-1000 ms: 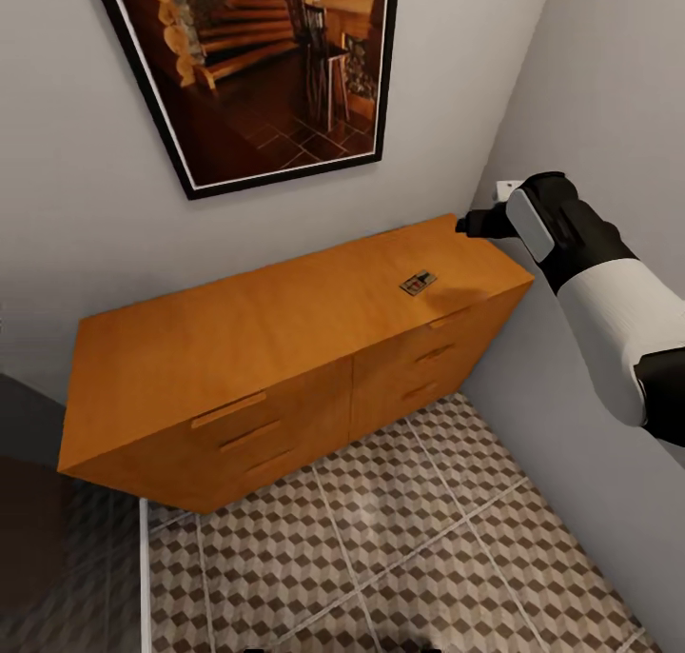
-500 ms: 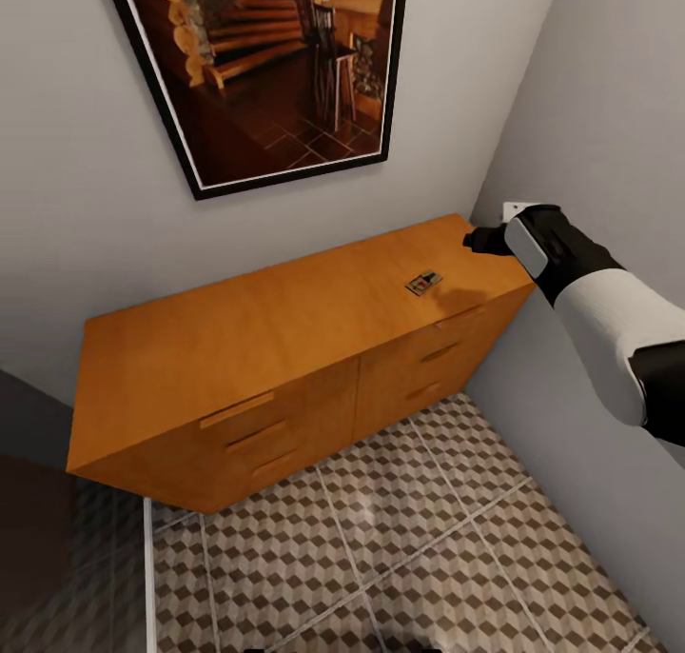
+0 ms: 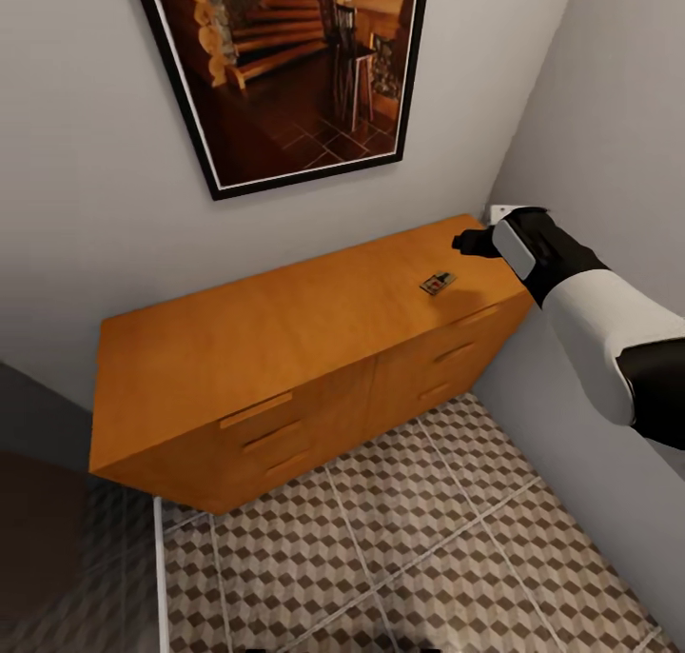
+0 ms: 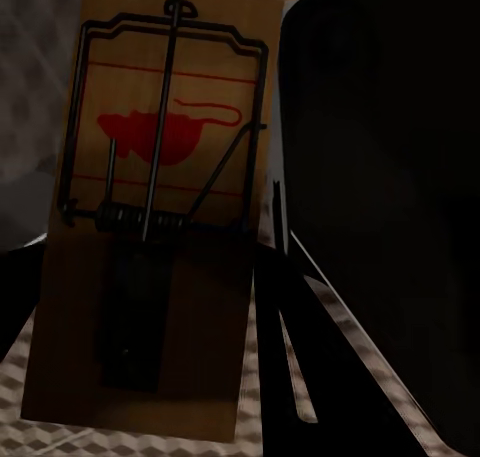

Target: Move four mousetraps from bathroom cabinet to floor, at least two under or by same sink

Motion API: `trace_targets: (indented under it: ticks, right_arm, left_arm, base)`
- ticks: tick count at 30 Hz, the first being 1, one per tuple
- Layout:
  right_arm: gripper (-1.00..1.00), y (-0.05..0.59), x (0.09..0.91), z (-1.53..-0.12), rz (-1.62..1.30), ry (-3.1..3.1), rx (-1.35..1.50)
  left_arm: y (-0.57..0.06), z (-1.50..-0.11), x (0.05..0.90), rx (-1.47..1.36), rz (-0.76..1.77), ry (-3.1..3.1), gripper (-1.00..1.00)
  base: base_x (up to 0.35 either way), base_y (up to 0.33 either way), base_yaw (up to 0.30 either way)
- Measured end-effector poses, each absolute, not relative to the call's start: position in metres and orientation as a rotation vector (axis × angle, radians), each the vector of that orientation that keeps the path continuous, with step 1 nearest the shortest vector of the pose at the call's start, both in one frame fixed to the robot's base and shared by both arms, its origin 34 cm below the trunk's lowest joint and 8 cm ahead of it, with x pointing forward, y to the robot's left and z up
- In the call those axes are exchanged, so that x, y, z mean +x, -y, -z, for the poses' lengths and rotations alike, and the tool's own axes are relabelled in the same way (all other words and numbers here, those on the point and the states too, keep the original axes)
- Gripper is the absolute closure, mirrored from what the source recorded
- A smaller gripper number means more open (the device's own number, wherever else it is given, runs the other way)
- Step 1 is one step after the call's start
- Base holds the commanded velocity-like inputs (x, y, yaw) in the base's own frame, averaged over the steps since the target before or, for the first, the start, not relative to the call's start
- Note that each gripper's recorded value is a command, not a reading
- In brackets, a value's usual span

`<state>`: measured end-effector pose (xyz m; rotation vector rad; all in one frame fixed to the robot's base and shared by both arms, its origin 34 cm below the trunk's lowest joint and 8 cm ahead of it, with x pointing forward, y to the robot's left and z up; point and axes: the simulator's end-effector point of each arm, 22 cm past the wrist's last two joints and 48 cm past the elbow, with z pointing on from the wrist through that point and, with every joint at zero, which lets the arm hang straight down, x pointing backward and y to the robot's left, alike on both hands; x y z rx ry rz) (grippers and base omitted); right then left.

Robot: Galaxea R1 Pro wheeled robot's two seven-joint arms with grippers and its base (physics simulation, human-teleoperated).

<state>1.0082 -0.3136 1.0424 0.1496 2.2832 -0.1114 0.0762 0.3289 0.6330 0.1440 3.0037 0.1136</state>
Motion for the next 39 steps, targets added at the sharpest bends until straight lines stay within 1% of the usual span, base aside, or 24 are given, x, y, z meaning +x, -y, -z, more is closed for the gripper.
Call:
trace_targets:
  ticks: [4, 7, 27, 35, 39]
  right_arm:
    - [-1.00, 0.311, 1.008, -1.041, 0.107, -2.286, 0.146]
    - [-1.00, 0.310, 1.008, -1.041, 0.107, -2.287, 0.145]
    - [-1.00, 0.312, 1.005, -1.035, 0.110, -2.301, 0.150]
    - [-1.00, 0.312, 1.005, -1.034, 0.110, -2.302, 0.150]
    - [-1.00, 0.312, 1.005, -1.034, 0.110, -2.303, 0.150]
  left_arm:
    - [-0.328, -0.633, 0.076, 0.145, -0.112, -3.004, 1.00]
    - [-0.328, -0.633, 0.076, 0.146, -0.112, -3.004, 1.00]
    - [-0.300, -0.632, 0.071, 0.124, -0.057, -3.011, 1.00]
    - [-0.263, -0.635, 0.059, 0.123, 0.110, -3.027, 1.00]
    - [-0.261, -0.636, 0.058, 0.119, 0.121, -3.029, 1.00]
  base:
    - [0.000, 0.242, 0.000]
    - [0.000, 0.087, 0.000]
    - [0.000, 0.008, 0.000]
    - [0.000, 0.000, 0.000]
    - [0.000, 0.000, 0.000]
